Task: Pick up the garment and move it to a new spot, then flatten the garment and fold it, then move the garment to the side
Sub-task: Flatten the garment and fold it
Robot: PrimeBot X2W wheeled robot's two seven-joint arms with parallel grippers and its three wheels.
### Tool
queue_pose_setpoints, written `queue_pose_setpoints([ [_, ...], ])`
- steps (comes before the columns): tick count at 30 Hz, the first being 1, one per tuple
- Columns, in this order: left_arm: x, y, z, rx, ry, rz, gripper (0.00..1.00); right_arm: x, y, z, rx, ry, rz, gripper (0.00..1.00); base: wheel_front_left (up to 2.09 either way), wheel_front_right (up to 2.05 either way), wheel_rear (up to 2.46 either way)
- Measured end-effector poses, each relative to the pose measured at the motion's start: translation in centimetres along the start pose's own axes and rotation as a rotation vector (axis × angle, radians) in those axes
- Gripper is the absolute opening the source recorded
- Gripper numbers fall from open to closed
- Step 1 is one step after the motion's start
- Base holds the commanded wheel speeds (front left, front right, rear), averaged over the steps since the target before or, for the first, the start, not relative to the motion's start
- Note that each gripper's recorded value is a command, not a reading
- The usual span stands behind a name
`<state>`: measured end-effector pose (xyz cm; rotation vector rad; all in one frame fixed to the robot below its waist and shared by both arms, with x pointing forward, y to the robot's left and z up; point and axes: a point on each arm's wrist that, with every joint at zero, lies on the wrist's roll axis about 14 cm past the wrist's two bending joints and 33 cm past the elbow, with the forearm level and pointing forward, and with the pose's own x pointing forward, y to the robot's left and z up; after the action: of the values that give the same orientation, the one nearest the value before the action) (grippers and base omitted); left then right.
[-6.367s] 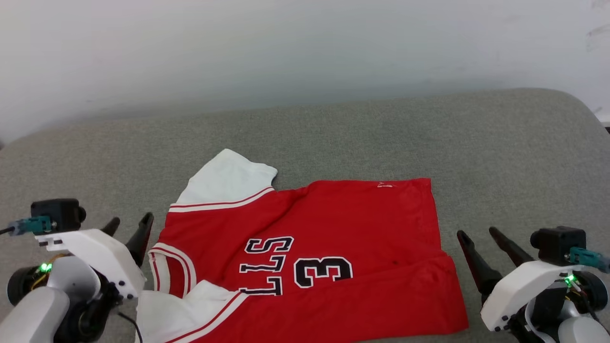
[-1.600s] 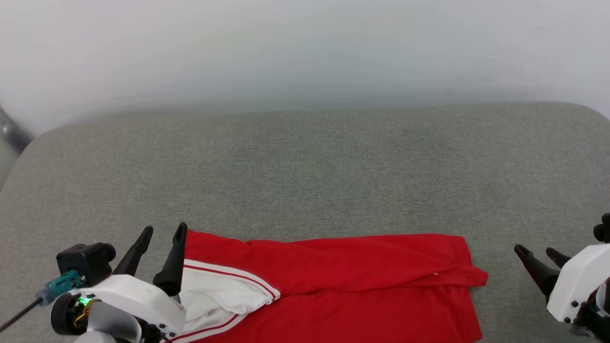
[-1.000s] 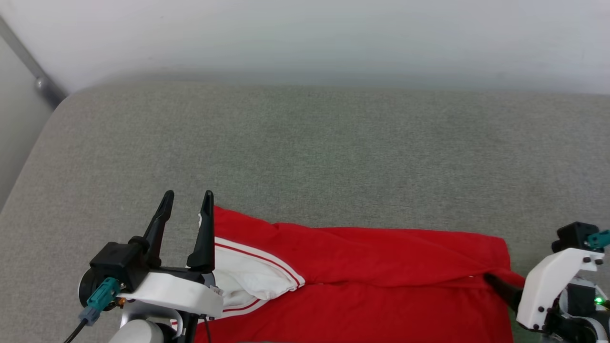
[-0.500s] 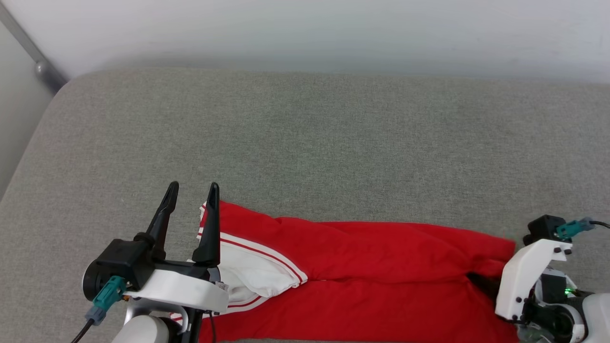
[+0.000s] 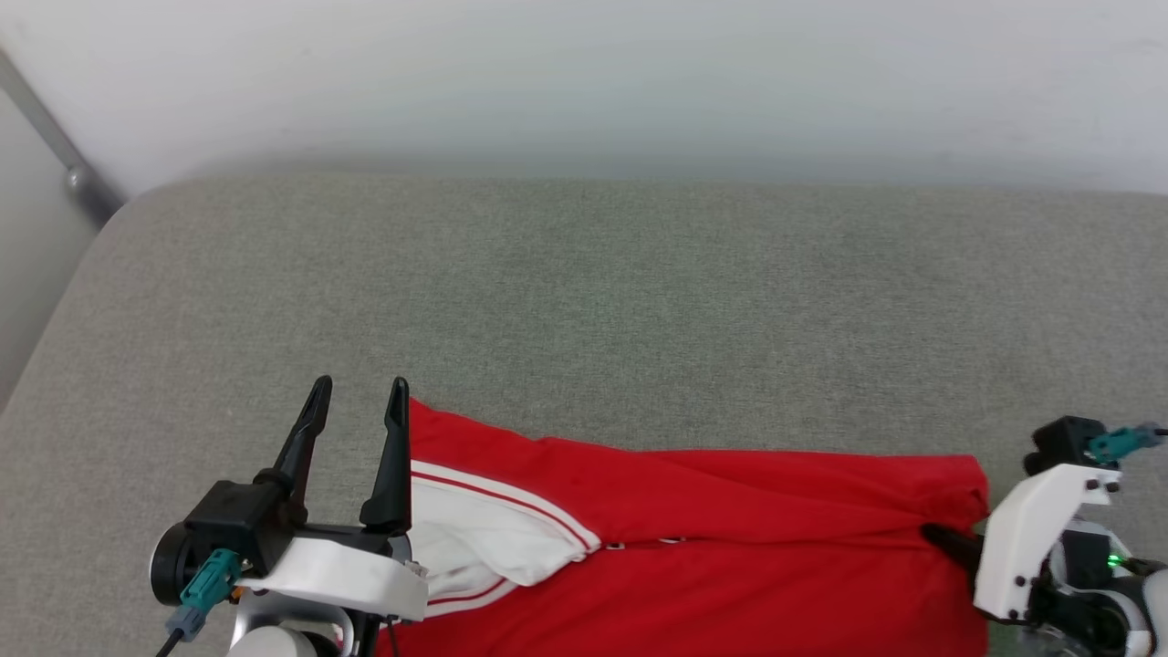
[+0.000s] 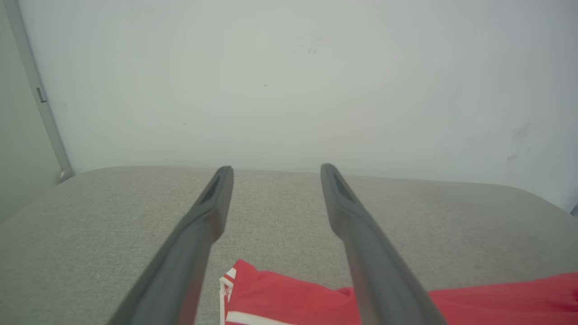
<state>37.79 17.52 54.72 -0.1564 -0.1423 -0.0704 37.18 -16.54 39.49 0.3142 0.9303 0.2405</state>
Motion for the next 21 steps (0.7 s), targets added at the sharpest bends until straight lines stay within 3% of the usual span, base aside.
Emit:
queue_pose_setpoints([
  [16, -0.1, -1.8, 0.3, 0.000, -0.009, -0.042, 1.00, -8.6, -10.7, 3.4, 0.136, -0.218, -0.274, 0.00, 0.00, 0.00, 0.00],
  [18, 0.0, -2.0, 0.3, 0.000, -0.008, -0.046, 1.00, -9.0, -10.4, 3.4, 0.165, -0.225, -0.260, 0.00, 0.00, 0.00, 0.00],
  [21, -0.1, -2.3, 0.4, -0.001, -0.009, -0.057, 1.00, -8.1, -7.7, 2.7, 0.230, -0.194, -0.151, 0.00, 0.00, 0.00, 0.00],
])
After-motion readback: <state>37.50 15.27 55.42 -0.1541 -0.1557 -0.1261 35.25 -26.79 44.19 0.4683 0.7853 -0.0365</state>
